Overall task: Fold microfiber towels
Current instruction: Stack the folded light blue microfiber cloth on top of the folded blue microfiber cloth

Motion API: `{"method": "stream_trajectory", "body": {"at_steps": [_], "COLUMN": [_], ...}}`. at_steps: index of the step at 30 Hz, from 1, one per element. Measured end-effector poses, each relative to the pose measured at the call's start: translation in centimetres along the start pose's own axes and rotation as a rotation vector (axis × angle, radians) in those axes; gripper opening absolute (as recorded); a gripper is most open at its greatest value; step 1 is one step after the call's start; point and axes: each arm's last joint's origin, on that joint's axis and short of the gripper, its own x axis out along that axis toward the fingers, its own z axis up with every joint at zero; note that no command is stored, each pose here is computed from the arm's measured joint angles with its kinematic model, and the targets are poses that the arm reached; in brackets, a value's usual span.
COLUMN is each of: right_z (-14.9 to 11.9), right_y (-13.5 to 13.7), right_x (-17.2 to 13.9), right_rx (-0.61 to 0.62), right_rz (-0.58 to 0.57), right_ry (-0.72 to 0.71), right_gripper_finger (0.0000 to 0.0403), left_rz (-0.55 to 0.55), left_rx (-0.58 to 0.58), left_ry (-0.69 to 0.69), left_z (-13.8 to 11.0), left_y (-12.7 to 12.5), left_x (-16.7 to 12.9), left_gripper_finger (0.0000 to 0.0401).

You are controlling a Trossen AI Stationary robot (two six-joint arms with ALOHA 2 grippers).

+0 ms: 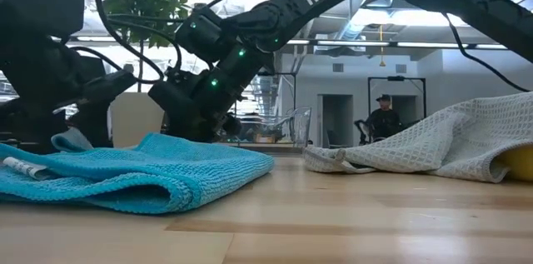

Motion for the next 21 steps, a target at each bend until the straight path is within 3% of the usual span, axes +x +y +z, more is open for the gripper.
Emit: {"method": "stream_trajectory", "body": {"at_steps": [8,10,21], "right_z": [0.0,0.0,1.0], "right_y": [-0.1,0.0,0.2], "right_x": [0.0,0.0,-3.3], "right_rx": [-0.023,-0.039,-0.097], "right_rz": [0.018,0.023,0.007], "right_ry": [0.003,0.004,0.028], "right_gripper_finger": [0.0050,0.0024,0.0025], "left_rz": [-0.036,-0.056,-0.123], "left_rx": [0.001,-0.007,0.016], "left_ry": [-0.034,-0.047,-0.033], "left_z": [0.0,0.0,0.6], "left_y": [-0.2,-0.4,-3.5], "left_x": [0.1,0.1,-2.6], "left_gripper_finger": [0.0016,0.0012,0.0006]}}
